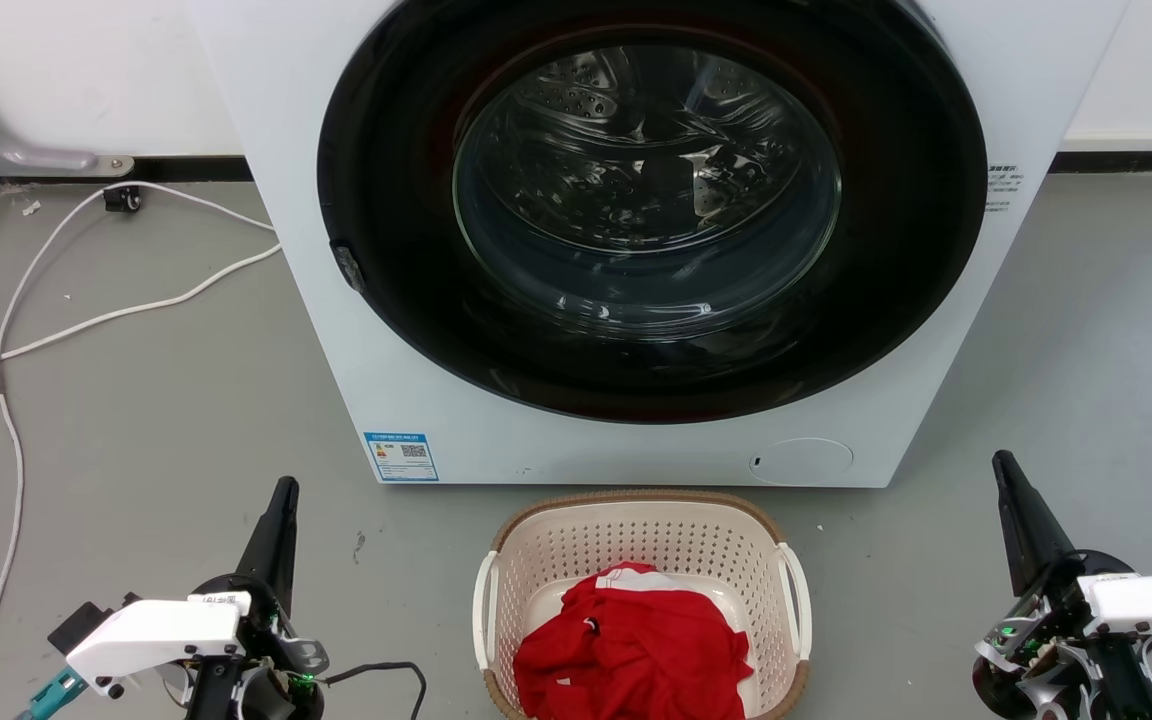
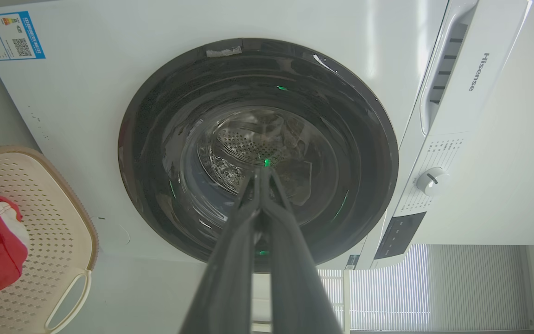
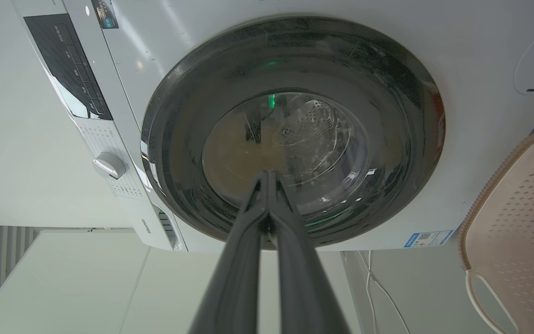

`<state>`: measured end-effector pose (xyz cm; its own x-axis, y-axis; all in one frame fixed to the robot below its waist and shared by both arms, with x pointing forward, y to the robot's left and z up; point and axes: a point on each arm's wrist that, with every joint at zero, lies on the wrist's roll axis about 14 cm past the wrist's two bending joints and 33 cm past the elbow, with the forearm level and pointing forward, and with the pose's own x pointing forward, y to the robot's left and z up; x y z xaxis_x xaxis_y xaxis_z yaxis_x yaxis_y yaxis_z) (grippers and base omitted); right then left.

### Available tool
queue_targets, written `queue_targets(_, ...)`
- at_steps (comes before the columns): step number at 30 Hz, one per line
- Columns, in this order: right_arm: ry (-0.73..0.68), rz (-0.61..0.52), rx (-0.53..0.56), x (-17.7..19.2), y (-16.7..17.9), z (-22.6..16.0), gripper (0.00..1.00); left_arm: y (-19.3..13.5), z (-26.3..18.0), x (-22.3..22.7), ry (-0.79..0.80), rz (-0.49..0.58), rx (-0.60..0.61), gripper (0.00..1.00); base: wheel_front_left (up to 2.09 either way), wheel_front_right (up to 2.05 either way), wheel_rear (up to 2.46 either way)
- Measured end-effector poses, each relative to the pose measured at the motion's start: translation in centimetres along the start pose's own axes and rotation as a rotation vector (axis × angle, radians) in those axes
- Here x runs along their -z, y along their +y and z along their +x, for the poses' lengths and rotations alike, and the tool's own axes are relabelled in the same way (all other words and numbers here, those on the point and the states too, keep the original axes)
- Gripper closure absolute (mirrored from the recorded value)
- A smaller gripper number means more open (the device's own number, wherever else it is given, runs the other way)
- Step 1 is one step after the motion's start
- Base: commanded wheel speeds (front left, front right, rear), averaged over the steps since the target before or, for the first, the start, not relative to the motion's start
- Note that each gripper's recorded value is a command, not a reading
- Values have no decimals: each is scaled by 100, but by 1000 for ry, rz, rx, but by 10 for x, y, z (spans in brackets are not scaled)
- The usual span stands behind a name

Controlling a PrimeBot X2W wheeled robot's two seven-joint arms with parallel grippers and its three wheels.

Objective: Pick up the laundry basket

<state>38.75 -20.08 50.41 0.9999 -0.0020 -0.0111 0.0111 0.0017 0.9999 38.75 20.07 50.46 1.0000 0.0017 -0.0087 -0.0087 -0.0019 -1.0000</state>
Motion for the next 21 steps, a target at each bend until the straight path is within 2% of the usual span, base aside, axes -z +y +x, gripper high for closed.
queue_targets(18, 0, 0, 0, 0, 0, 0, 100, 0, 0, 0, 1, 0, 0, 100, 0, 0, 0)
queue_targets(19, -1, 1, 7, 0, -2, -1, 0, 3, -1, 0, 1, -1, -8, 0, 0, 0, 0)
queue_targets(21, -2, 5, 40, 0, -14, -6, 0, 14, -6, 1, 0, -7, -39, 0, 0, 0, 0)
